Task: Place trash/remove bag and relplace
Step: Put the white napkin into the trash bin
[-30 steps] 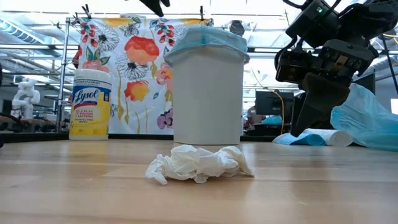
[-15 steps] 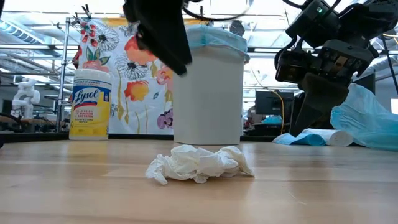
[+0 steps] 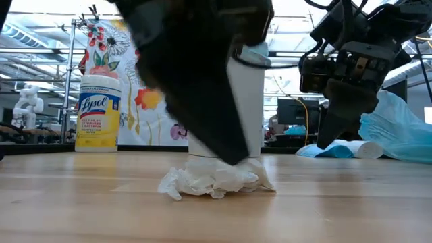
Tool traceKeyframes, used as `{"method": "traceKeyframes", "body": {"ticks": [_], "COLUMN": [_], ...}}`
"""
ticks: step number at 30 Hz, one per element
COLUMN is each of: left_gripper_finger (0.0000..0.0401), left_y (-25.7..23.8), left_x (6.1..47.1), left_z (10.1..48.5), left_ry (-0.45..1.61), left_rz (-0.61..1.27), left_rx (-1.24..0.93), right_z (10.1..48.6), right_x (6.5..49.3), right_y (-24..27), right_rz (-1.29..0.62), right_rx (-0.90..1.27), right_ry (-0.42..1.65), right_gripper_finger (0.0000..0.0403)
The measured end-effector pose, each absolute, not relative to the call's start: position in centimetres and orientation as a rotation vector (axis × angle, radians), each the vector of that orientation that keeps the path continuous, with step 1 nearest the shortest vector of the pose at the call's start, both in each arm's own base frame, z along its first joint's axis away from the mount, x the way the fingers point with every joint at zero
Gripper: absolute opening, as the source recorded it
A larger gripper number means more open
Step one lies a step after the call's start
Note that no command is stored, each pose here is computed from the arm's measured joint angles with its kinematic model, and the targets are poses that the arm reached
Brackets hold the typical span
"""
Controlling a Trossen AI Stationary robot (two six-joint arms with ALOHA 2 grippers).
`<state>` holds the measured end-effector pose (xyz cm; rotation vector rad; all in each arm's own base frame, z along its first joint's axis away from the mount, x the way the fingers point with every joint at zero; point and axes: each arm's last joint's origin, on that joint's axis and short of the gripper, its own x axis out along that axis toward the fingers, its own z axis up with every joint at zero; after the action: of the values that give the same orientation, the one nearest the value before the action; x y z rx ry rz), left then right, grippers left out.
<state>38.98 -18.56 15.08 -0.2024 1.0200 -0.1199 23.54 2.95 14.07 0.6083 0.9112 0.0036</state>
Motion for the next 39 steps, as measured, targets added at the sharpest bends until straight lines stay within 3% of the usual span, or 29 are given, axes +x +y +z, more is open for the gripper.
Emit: {"method": "traceKeyframes", "body": {"ticks": [5,7,10,12,25,39], "left_gripper_finger": [0.0167,0.0133,0.0040,0.0015,0.0002,0.0000], "left_y": [-19.1,-19.0,-18.8,-18.7,-15.7,-5.4], "left_x": [38.8,38.6,38.3,38.0,35.0,31.0], "left_z": [13.9,13.8,14.4,15.0,23.7,35.3], "left_ry": [1.061,1.082,1.100,1.116,1.133,0.772], "left_rz": [-0.074,-0.024,0.002,0.007,0.125,0.268], "left_rx": [-0.243,-0.300,-0.328,-0.325,-0.272,-0.471], "right_z": [14.1,14.1,14.1,14.1,16.3,18.1], "right_x": [23.4,23.3,23.2,23.1,22.4,20.9], "right_y": [3.8,4.4,5.2,5.6,6.3,3.3], "right_rz": [0.001,0.012,0.021,0.024,0.067,0.005], "right_rx": [0.671,0.680,0.706,0.724,0.782,0.699], "right_ry": [0.925,0.935,0.949,0.957,0.876,0.836], "right_gripper_finger": [0.0116,0.0116,0.0116,0.0116,0.0116,0.0116]}}
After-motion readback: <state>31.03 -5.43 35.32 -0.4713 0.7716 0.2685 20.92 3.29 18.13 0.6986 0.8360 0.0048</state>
